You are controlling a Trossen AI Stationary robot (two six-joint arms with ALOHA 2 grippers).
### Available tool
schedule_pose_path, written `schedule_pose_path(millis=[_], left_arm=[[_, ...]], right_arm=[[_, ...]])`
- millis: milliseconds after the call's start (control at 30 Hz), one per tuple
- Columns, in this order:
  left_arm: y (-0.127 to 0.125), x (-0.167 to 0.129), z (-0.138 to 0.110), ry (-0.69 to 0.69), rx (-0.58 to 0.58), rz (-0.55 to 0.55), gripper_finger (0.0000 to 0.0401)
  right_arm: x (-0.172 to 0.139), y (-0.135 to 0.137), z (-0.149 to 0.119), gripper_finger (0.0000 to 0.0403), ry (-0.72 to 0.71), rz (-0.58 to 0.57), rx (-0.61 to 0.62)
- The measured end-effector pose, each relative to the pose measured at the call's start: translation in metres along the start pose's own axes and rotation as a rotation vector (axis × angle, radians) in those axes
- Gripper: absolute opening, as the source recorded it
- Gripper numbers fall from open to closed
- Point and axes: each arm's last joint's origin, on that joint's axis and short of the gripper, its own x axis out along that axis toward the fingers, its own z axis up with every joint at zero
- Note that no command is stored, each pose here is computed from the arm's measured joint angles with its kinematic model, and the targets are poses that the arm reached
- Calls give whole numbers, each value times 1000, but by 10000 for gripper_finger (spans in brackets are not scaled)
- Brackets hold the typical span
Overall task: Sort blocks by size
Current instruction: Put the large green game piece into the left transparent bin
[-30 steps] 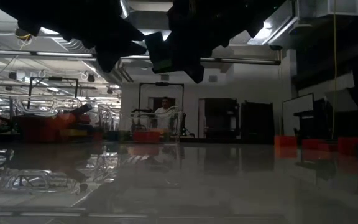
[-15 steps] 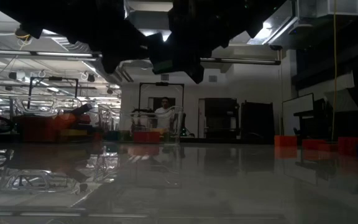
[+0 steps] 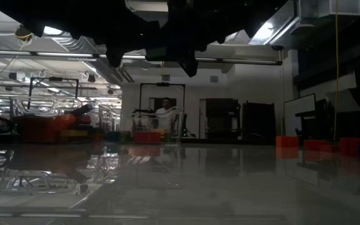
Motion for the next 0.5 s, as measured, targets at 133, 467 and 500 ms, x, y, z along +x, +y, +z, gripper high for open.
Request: schedule_pose_path(millis=[133, 467, 500], left_arm=[[-1, 0, 0, 3, 38, -8, 99], [-1, 0, -1, 8, 30, -11, 77], [-1, 0, -1, 8, 30, -11, 77]], right_arm=[[0, 0, 0, 104, 0, -2, -5], [0, -1, 0, 104, -14, -53, -5], [0, -1, 0, 104, -14, -52, -5]])
